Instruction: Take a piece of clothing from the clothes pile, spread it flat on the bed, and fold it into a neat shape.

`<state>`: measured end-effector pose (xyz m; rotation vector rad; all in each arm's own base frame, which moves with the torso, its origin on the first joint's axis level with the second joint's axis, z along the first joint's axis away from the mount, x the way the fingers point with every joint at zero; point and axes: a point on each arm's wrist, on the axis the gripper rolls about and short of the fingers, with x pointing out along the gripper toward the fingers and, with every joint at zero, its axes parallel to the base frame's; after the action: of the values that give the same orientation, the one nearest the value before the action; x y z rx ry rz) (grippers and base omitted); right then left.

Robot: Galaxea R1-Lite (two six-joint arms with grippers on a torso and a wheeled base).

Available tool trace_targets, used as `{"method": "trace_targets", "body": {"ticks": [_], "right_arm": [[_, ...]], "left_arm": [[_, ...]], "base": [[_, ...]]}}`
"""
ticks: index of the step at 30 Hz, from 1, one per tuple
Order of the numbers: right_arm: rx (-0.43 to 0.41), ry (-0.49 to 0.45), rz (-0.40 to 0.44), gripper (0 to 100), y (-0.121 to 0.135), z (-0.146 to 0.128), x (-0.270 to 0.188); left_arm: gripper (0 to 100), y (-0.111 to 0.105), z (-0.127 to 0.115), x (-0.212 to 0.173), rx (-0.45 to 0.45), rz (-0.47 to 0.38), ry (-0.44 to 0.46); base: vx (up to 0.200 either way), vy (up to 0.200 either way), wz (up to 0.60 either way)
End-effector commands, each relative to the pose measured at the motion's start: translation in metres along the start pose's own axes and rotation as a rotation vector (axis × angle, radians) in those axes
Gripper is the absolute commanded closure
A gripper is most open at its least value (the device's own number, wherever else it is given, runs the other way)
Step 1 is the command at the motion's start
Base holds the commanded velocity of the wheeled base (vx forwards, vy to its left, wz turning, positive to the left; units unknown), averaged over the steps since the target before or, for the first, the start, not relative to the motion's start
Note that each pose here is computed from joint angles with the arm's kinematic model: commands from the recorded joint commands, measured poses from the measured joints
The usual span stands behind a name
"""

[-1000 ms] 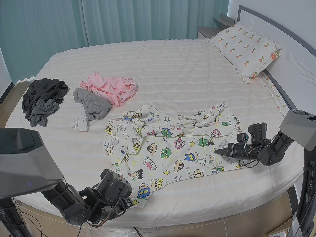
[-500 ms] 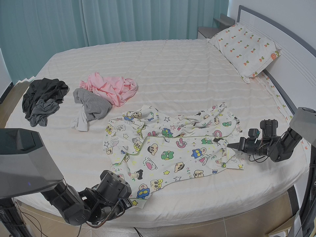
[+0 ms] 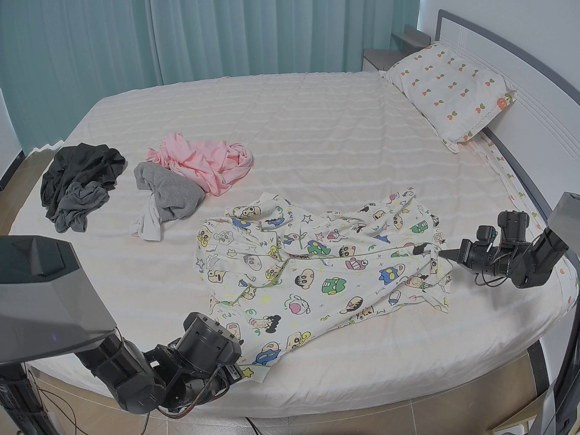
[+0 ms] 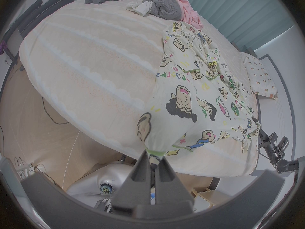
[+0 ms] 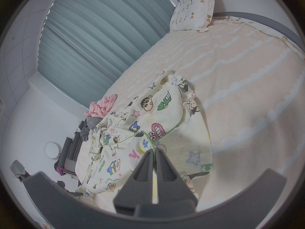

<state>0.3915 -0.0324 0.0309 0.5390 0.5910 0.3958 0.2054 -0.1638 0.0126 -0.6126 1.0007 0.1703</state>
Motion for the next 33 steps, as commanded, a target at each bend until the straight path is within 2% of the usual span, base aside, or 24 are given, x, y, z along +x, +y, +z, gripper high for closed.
{"method": "trace_targets", "body": {"ticks": [1, 10, 11, 22, 25, 29, 33], "right_arm": [[-0.011, 0.016, 0.020, 100, 0.008, -0.003, 0.002], [-0.086, 0.090, 0.052, 100, 0.024, -0.026, 0.008], [-0.092, 0.094, 0.051, 0, 0.023, -0.027, 0.009], [-0.085, 0.095, 0.018, 0, 0.010, -0.033, -0.006], [-0.076, 0.105, 0.030, 0, 0.007, -0.038, -0.009], [-0.080, 0.112, 0.088, 0, 0.003, -0.042, -0.012], [-0.081, 0.117, 0.100, 0, 0.004, -0.044, -0.011]], "left_arm": [[100, 0.001, 0.000, 0.000, -0.001, 0.004, 0.000], [100, 0.001, 0.001, -0.001, -0.003, 0.001, -0.002], [100, 0.001, 0.001, -0.001, -0.003, 0.001, -0.002], [100, 0.001, 0.001, -0.001, -0.003, 0.001, -0.002], [100, 0.001, 0.000, -0.001, -0.002, 0.000, -0.001], [100, 0.001, 0.000, -0.001, -0.003, 0.000, -0.001], [100, 0.001, 0.000, -0.001, -0.003, 0.000, -0.001]], "base": [[0.000, 0.000, 0.00], [0.000, 0.000, 0.00], [0.000, 0.000, 0.00], [0.000, 0.000, 0.00], [0.000, 0.000, 0.00], [0.000, 0.000, 0.00], [0.000, 0.000, 0.00]]}}
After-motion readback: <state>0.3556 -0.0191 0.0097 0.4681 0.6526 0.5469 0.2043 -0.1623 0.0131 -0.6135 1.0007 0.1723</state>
